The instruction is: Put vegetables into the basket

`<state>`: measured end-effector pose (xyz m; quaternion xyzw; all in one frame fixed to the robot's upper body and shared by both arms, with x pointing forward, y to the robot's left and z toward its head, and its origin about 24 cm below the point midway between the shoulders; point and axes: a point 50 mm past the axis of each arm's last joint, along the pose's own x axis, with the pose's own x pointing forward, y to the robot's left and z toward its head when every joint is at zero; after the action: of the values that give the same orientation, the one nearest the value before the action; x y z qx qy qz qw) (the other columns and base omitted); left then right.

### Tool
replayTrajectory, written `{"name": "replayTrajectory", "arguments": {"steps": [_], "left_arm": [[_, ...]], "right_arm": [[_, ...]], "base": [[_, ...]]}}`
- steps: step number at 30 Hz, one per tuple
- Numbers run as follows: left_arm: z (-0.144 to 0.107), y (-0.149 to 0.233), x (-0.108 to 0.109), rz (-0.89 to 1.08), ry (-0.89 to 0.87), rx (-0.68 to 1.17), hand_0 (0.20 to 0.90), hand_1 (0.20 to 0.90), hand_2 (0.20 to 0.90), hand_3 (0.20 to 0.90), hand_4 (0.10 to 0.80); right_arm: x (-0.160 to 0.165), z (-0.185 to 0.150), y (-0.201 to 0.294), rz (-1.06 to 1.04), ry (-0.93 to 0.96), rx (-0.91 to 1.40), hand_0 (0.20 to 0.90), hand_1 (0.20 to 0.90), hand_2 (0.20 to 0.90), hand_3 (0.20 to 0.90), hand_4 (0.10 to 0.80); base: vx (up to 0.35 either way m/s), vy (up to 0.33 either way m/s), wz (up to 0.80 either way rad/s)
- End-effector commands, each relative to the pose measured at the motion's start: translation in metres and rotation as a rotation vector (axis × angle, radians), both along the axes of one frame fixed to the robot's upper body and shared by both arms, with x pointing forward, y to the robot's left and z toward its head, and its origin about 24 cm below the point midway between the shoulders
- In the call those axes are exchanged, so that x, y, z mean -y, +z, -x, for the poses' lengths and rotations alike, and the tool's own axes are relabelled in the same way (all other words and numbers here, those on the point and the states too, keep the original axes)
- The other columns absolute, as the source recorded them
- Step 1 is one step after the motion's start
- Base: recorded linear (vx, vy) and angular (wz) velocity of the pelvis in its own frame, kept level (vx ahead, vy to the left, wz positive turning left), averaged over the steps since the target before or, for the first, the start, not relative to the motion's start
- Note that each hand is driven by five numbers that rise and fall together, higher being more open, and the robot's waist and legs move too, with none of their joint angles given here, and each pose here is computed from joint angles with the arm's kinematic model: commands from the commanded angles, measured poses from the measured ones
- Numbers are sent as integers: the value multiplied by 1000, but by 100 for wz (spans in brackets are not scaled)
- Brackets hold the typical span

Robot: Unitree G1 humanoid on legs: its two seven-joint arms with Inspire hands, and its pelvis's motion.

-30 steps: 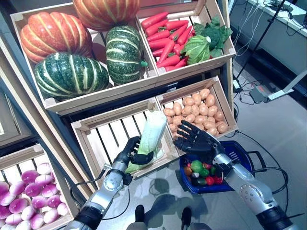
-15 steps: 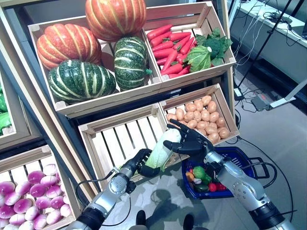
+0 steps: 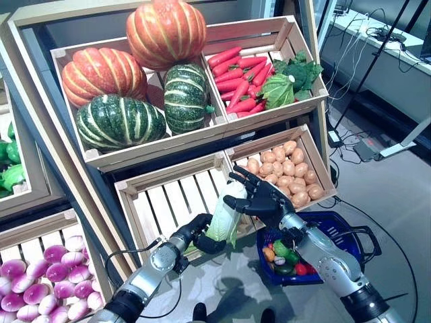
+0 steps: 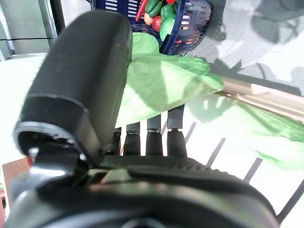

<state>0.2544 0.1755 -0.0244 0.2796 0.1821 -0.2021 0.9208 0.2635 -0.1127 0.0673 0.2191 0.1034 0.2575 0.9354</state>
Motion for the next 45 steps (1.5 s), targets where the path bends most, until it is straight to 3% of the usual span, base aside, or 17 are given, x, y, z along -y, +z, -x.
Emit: {"name": "replayTrajectory", "arguments": {"steps": [1, 16, 26, 27, 42, 43, 44, 45], "left_arm": [[-35, 51, 31, 76, -109, 236, 300, 300, 300, 300, 400], [-35, 55, 24, 66, -88, 233, 300, 300, 300, 300, 400], [-33, 55, 18, 68, -72, 225, 300, 300, 300, 300, 400], [-34, 55, 18, 71, -69, 222, 300, 300, 300, 300, 400], [-32, 56, 24, 157, -59, 201, 300, 300, 300, 300, 400], [-32, 57, 25, 164, -61, 201, 335, 335, 335, 335, 424], [-32, 58, 25, 179, -60, 202, 900, 900, 900, 900, 800], [-33, 61, 26, 200, -54, 213, 900, 900, 900, 900, 800]], "right_arm": [[-32, -12, 49, -161, 91, 193, 900, 900, 900, 900, 800], [-26, -6, 3, 112, 246, 33, 900, 900, 900, 900, 800], [-23, -4, -7, 108, 253, -26, 900, 900, 900, 900, 800], [-23, -4, -7, 98, 245, -24, 300, 300, 300, 300, 400], [-27, -9, -5, -35, 119, -5, 300, 300, 300, 300, 400], [-27, -10, -4, -43, 117, -2, 300, 300, 300, 300, 400], [-27, -10, -3, -56, 105, 6, 300, 300, 300, 300, 400], [-26, -11, 0, -70, 91, 19, 300, 300, 300, 300, 400]], "base": [[0, 0, 0], [0, 0, 0], [0, 0, 0], [0, 0, 0], [0, 0, 0], [0, 0, 0], [0, 0, 0], [0, 0, 0]]}}
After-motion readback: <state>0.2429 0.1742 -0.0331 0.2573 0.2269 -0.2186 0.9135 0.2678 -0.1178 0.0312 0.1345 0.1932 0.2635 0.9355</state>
